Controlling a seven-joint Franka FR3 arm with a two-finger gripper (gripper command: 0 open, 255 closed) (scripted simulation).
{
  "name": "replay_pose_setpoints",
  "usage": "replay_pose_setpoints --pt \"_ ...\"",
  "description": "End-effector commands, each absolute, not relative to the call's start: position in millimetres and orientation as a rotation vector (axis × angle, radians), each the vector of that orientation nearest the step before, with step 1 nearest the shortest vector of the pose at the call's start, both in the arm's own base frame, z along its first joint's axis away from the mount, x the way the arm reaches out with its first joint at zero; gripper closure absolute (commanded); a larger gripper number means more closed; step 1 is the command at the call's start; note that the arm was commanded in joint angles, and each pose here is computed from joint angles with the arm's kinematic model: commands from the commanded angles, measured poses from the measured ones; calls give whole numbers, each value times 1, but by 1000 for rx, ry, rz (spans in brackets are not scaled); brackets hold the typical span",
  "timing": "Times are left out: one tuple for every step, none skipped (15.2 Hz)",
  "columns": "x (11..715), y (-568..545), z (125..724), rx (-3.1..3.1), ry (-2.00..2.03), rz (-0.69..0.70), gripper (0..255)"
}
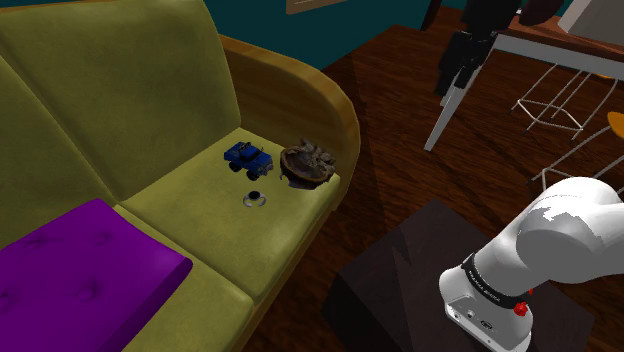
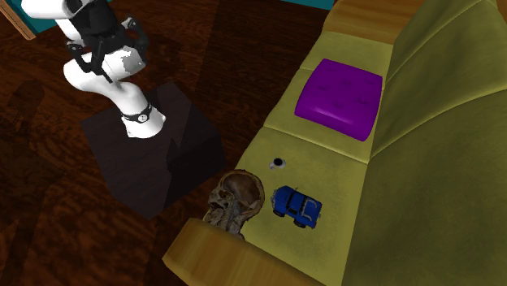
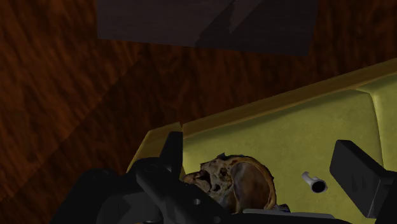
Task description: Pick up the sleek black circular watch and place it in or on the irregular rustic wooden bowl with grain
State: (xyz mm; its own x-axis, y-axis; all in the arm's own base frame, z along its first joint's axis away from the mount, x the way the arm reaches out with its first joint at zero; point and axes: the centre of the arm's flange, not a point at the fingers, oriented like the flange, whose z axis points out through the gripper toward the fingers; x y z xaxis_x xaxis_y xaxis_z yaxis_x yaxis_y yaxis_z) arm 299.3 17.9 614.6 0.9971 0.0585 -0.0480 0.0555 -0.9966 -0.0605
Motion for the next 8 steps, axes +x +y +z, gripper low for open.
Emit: replay_pose_setpoints --pt "299 18 615 -3080 -88 77 0" --pt "305 26 606 -3082 -79 75 0" --pt "310 35 597 -3084 -70 73 0" --pt "315 43 588 -3085 -61 71 0" --pt "321 51 580 -3087 -52 70 0" --pt "326 60 571 -3089 -43 68 0" --pt "332 68 562 -3090 -34 66 0" --pt "337 76 554 -3092 -25 64 0"
